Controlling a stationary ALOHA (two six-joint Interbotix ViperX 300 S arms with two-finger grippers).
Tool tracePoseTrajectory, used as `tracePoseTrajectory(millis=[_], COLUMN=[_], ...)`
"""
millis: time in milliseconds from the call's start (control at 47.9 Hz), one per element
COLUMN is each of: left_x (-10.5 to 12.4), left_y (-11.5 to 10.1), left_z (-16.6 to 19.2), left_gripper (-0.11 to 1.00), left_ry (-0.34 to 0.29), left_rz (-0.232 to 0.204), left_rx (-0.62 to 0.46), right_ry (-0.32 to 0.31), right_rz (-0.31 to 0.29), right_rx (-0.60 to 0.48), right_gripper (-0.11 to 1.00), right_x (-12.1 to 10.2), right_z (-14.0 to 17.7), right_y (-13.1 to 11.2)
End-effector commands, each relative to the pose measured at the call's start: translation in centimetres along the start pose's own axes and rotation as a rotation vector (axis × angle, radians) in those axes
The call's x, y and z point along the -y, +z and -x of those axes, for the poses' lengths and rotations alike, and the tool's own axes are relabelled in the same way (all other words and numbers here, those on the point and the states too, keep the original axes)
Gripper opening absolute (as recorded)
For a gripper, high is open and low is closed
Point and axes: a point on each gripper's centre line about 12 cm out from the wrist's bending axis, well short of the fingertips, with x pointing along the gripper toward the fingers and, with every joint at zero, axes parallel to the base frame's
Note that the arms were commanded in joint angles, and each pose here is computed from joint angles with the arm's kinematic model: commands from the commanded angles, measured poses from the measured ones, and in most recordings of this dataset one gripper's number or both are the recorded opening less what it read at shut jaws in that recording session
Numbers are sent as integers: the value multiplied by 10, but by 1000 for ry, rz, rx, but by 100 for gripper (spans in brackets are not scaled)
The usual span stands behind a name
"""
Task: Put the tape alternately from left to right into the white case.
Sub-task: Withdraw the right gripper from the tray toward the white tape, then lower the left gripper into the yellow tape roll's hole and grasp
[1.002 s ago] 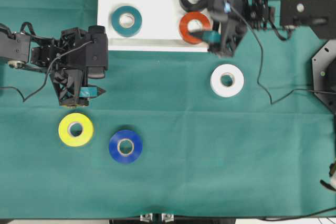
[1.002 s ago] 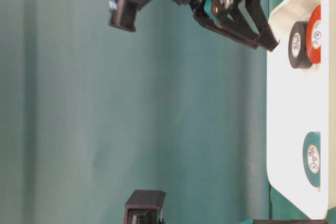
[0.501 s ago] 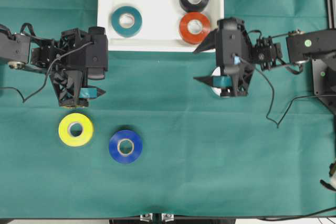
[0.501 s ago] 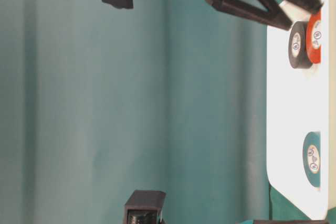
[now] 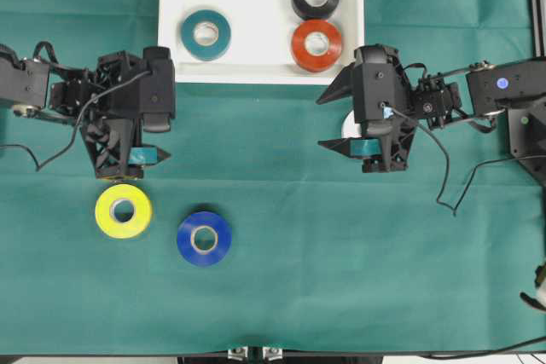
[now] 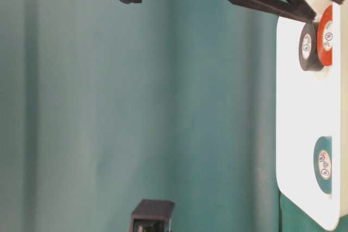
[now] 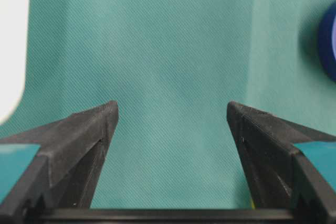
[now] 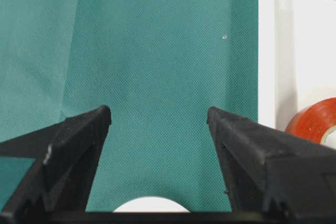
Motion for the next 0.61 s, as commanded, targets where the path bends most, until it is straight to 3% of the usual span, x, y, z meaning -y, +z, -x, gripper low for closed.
tracePoseTrajectory(millis=[0,585], left_x=[11,57], left_y=[8,-21], left_z=[10,14], left_gripper=[84,83], left_ry=[-22,-97], left_rz=[-15,8], left_rx=[26,-63], right_ry=[8,7], right_rz=[-2,-2], right_rx=[34,19], right_gripper=[82,82], right_x=[-2,-2], right_z=[4,-3], right_y=[8,7])
